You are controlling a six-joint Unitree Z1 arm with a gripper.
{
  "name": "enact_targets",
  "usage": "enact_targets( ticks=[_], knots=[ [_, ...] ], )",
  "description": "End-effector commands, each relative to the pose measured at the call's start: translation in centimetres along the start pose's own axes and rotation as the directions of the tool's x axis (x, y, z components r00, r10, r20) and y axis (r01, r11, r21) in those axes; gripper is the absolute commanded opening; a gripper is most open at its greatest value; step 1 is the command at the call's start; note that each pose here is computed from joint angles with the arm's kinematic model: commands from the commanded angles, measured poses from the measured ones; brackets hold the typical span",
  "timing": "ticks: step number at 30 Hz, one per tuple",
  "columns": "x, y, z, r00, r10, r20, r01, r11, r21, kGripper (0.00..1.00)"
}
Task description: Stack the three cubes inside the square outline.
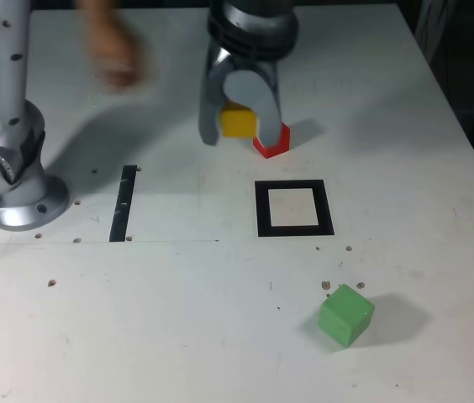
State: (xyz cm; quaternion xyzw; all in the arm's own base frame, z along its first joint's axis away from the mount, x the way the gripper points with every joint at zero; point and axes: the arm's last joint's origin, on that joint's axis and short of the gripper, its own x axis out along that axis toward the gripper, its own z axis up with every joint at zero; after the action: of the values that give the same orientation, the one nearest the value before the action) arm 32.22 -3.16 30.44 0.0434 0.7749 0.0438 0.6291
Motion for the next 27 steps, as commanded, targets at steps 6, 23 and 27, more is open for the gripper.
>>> enact_targets(
  ticks=[6, 23, 27],
  knots=[
    [1.7, 0.7, 3.3, 0.9994, -0.034, 0.006, 0.034, 0.999, -0.012, 0.17],
    [1.5, 3.6, 3.8, 0.9978, -0.058, 0.032, 0.06, 0.997, -0.055, 0.18],
    [1.7, 3.6, 4.0, 0.9969, -0.067, 0.04, 0.069, 0.996, -0.053, 0.18]
  ],
)
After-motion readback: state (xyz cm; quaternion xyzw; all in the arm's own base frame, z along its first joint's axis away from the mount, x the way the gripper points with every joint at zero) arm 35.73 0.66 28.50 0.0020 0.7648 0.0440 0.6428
